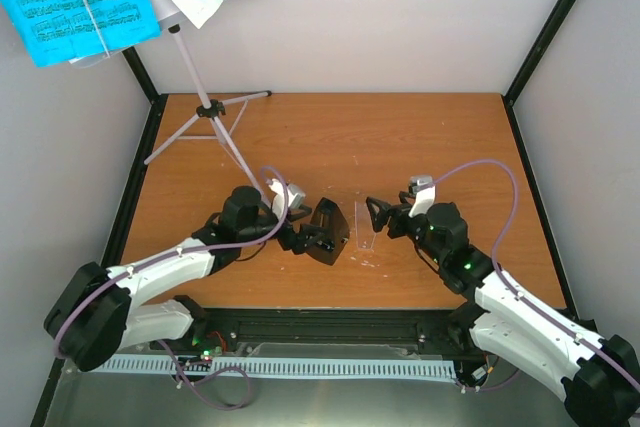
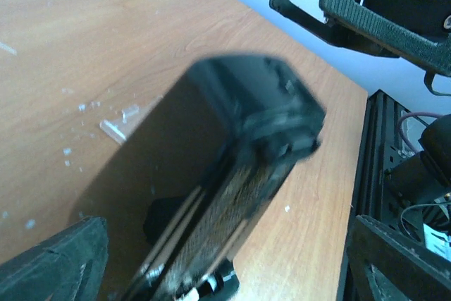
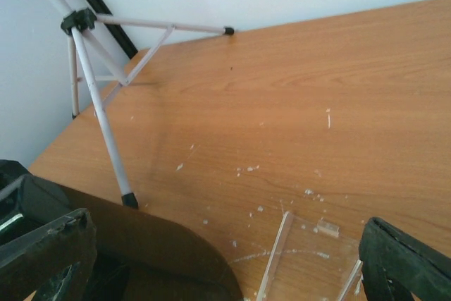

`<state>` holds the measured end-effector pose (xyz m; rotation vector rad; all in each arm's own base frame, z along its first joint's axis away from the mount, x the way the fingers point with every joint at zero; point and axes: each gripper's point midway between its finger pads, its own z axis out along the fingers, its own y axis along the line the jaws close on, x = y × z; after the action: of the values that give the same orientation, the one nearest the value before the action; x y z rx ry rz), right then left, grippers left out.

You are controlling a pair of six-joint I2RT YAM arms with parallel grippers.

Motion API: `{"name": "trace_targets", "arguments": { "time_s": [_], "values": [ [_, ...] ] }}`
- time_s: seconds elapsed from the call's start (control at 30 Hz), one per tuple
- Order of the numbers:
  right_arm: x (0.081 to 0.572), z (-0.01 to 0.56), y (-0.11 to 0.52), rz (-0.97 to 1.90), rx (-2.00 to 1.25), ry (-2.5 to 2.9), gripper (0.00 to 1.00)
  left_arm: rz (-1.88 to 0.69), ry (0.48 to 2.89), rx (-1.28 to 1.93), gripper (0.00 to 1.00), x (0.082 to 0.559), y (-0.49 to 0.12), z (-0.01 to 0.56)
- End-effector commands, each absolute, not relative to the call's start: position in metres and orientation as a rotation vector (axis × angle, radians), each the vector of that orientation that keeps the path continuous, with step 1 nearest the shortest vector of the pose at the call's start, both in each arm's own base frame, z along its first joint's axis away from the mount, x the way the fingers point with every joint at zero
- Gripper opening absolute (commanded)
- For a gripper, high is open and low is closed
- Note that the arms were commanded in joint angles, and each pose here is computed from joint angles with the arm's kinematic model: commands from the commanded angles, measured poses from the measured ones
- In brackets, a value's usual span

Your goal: Pack up the instrument practice props

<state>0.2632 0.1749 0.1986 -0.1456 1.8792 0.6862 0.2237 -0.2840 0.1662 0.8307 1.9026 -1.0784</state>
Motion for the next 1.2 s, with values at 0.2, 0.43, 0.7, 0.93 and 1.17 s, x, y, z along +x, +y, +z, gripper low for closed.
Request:
{"name": "trace_targets", "arguments": {
  "time_s": [0.2, 0.43, 0.7, 0.93, 1.17],
  "values": [
    [0.245, 0.134, 0.205, 0.885, -0.163, 2.167, 1.0, -1.239, 1.982, 0.645, 0.97, 0.204, -0.268, 0.141],
    [0.235, 0.097, 0.223, 0.998, -0.166, 2.303, 0.97, -1.227, 2.043, 0.571, 0.98, 0.218, -0.253, 0.127],
    [0.239, 0.079, 0.239, 1.055, -0.176, 2.392, 0.82, -1.191, 2.087, 0.605, 0.97, 0.23, -0.259, 0.114],
    [0.245, 0.079, 0.24, 1.038, -0.162, 2.378, 0.75, -1.197, 2.089, 0.632, 0.96, 0.234, -0.264, 0.11],
    [0.261, 0.094, 0.249, 1.047, -0.183, 2.319, 0.58, -1.255, 2.113, 0.635, 0.94, 0.23, -0.273, 0.106]
  ]
}}
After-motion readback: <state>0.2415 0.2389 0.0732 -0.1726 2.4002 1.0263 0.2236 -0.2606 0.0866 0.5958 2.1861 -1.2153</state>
